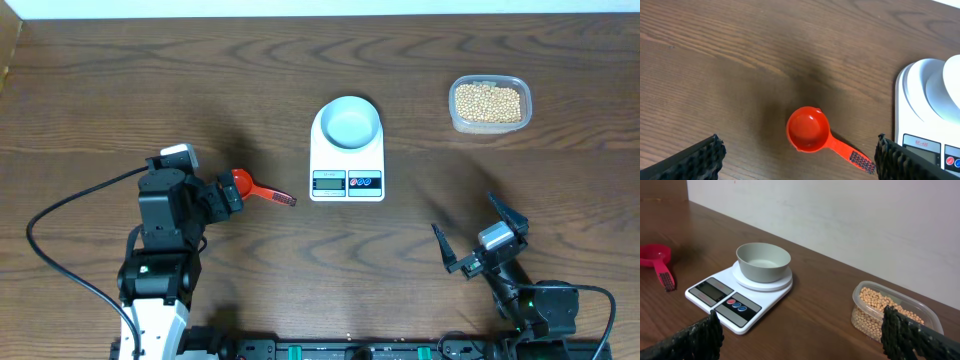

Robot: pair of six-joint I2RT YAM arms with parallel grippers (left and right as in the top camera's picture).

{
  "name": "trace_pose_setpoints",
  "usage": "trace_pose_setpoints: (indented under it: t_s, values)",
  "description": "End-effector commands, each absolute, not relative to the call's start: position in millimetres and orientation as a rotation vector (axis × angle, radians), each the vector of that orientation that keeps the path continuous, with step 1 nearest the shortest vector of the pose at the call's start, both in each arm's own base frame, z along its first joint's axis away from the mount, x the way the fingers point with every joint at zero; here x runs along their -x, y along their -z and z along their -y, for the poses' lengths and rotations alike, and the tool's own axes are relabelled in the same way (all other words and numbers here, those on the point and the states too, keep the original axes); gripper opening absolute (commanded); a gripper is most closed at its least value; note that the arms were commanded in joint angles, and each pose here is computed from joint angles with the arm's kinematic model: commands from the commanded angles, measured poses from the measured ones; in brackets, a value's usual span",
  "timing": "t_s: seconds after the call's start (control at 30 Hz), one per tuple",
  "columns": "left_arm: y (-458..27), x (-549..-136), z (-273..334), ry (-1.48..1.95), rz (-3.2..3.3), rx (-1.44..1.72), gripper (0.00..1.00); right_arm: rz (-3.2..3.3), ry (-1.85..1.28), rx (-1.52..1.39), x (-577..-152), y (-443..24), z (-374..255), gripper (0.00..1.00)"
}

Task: Scoop item into bowl and weigh 50g on scale
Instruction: 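Move the left gripper forward over the red scoop's bowl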

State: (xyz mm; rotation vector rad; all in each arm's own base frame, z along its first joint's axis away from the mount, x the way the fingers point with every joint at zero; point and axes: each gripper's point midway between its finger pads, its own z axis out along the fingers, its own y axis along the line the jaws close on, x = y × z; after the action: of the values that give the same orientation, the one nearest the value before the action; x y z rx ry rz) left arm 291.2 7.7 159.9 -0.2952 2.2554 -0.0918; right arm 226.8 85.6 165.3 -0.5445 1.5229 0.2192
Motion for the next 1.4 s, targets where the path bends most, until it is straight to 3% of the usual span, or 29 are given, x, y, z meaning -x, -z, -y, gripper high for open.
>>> trace_pose_setpoints:
  t_s: [0.0,0.77,1.03,1.17,1.37]
  values:
    - [-167.9,-295.5,-7.5,0.111,-2.239,0.308,0.98,-1.522,-0.23,0.551,-225.8,-164.3,-87.7,0.99]
    - [-157.3,-299.6,-7.8,0.148,-2.26,0.407,0.98,-1.522,-0.23,0.551,-225.8,-164.3,-87.7,0.99]
    - [-129.5,-302.5,-9.6,0.188,-2.324,0.597,1.0,-1.522,-0.23,0.551,-225.8,-164.3,-87.7,0.99]
    - [-114.1,-303.0,-9.8,0.22,-2.345,0.737,0.93,-1.522,-0.23,0.551,-225.8,-164.3,-87.7,0.99]
    - [-88.3,-301.4,-18.6,0.192,-2.351,0.976,0.91,-1.522,-0.23,0.551,-225.8,-164.3,-87.7,0.99]
